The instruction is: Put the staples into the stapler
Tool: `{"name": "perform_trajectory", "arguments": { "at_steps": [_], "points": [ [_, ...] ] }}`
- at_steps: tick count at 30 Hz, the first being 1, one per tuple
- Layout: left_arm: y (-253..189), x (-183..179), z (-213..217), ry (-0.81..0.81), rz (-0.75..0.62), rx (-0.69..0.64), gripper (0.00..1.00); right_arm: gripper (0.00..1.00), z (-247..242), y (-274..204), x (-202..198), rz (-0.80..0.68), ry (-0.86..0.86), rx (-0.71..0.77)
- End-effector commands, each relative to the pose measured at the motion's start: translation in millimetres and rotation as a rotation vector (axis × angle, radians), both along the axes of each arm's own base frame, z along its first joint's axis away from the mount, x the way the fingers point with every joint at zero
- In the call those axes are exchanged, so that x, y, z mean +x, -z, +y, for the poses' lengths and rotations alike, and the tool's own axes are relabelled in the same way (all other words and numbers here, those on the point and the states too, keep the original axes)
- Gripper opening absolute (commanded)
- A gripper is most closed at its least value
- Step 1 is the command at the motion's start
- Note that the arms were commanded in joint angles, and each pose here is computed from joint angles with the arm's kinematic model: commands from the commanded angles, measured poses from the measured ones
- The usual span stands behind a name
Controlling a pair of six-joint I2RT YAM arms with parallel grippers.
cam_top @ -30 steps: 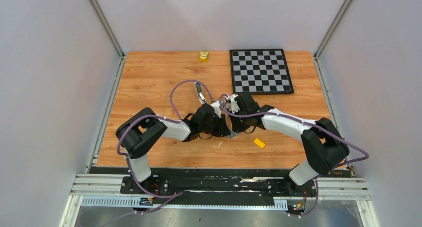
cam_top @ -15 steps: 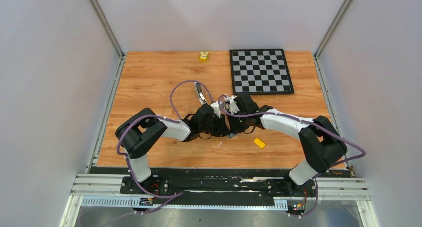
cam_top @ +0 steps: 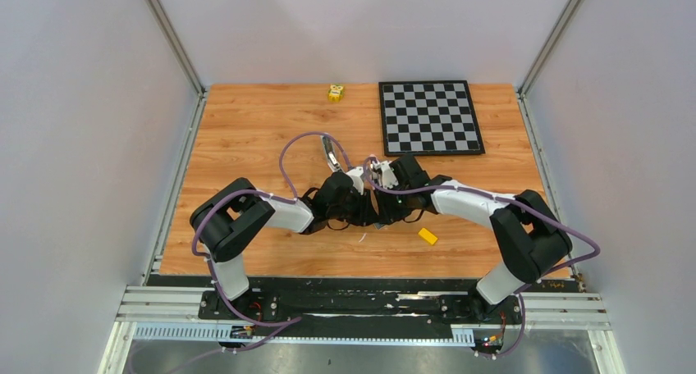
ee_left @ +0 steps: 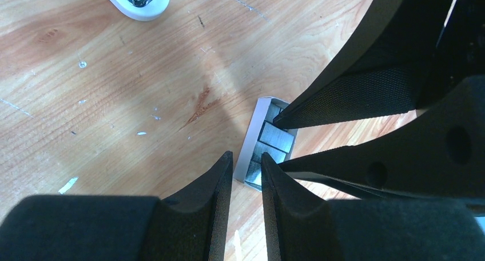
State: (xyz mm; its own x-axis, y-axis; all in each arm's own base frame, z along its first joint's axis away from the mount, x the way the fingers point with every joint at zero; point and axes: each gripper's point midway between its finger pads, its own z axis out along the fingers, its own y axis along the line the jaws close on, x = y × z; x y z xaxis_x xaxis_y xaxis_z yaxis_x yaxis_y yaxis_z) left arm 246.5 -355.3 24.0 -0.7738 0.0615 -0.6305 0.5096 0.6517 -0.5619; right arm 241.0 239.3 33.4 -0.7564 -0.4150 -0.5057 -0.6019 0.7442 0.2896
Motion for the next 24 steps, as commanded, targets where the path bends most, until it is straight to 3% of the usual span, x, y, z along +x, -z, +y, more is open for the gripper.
{"name": "perform_trajectory", "arguments": {
  "at_steps": [1, 14, 24],
  "points": [
    [13, -8, 10, 0.006, 0.011, 0.059, 0.27, 0.38, 2, 4, -4, 0.030, -0.005, 0.039],
    [14, -7, 10, 0.010, 0.010, 0.071, 0.27, 0.37, 15, -30, -3, 0.008, -0.021, 0.192],
    [12, -7, 10, 0.009, 0.007, 0.070, 0.27, 0.32, -2, -31, 4, -0.047, 0.034, 0.117]
  ]
}}
